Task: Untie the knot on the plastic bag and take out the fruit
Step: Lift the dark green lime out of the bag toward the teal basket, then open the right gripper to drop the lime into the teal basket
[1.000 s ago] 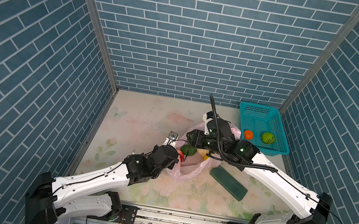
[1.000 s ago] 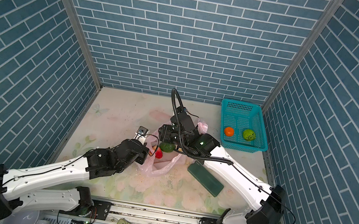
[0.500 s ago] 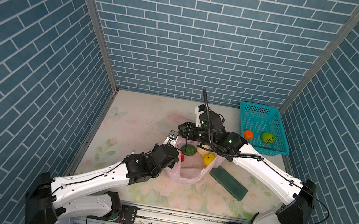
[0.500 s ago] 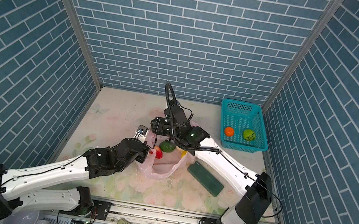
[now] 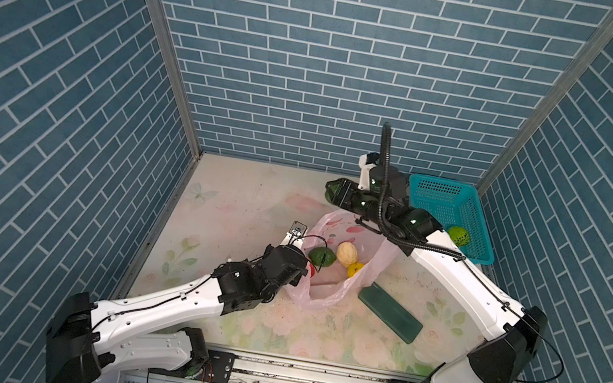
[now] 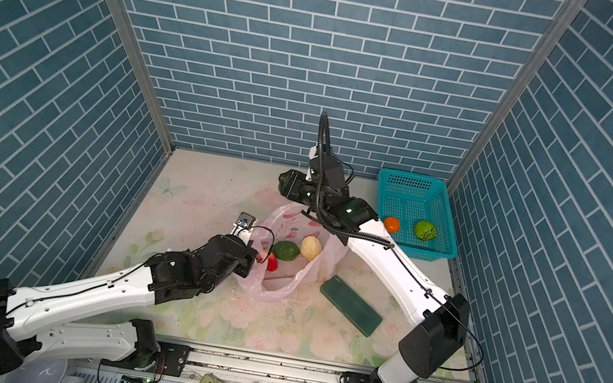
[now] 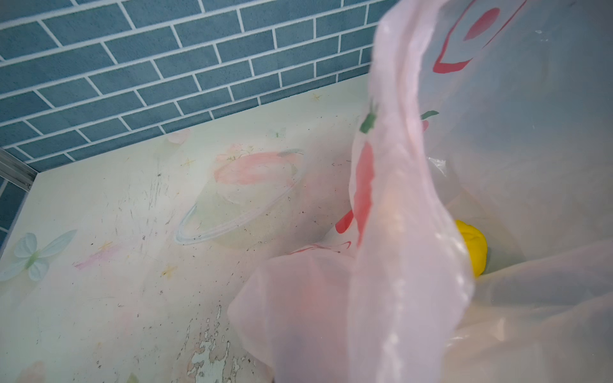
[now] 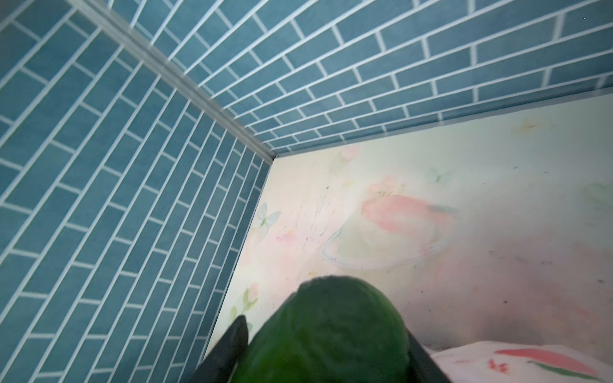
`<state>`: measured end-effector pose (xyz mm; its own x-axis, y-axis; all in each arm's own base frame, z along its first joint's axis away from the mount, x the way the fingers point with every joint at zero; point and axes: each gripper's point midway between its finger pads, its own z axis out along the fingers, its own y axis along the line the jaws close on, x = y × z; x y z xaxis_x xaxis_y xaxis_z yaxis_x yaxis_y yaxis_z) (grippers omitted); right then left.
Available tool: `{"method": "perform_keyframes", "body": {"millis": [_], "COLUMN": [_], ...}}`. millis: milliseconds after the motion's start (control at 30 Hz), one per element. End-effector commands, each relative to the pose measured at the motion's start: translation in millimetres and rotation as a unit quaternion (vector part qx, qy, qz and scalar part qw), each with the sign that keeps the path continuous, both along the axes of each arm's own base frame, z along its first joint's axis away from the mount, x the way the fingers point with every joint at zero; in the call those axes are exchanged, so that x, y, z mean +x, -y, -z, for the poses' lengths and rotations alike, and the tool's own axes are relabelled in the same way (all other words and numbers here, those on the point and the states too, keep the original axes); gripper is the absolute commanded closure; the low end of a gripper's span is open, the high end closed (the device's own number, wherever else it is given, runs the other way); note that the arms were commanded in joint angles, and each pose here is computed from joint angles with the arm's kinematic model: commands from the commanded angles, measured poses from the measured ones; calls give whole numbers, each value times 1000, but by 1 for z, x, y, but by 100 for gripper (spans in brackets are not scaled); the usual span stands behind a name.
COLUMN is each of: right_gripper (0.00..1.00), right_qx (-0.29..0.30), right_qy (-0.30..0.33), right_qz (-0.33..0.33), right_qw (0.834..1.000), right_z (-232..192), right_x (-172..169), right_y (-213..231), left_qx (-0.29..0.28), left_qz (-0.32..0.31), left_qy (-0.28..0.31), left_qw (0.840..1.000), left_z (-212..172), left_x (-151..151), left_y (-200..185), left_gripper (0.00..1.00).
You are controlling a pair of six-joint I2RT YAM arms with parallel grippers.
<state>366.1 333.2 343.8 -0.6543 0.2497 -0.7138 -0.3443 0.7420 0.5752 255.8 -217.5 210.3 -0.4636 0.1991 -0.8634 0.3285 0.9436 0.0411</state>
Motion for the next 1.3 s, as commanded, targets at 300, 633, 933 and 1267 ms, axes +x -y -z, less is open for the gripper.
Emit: {"method": "perform_keyframes", "body": {"millis": [300, 633, 933, 1267], "right_gripper": [48, 47, 47, 19], "right_qx": [22, -73, -120, -169], "right_qy": [26, -32, -114, -174], "right_qz": [137, 231, 284, 302], "right_qw": [990, 970, 944, 922], "right_z": [-13, 84, 177, 221], "right_x": [69, 126, 147, 144], "right_y": [146, 265, 340, 366], "left_qx": [15, 31, 50, 22], "left_qz": [-19, -24, -16, -2], "left_qy": [18, 37, 51, 34], "left_qw": [1000, 999, 997, 999], "left_z": [-14, -25, -31, -27], "left_x": [9, 25, 30, 22], "left_y": [-10, -21, -31, -28], "left_gripper": [100, 100, 100, 100]}}
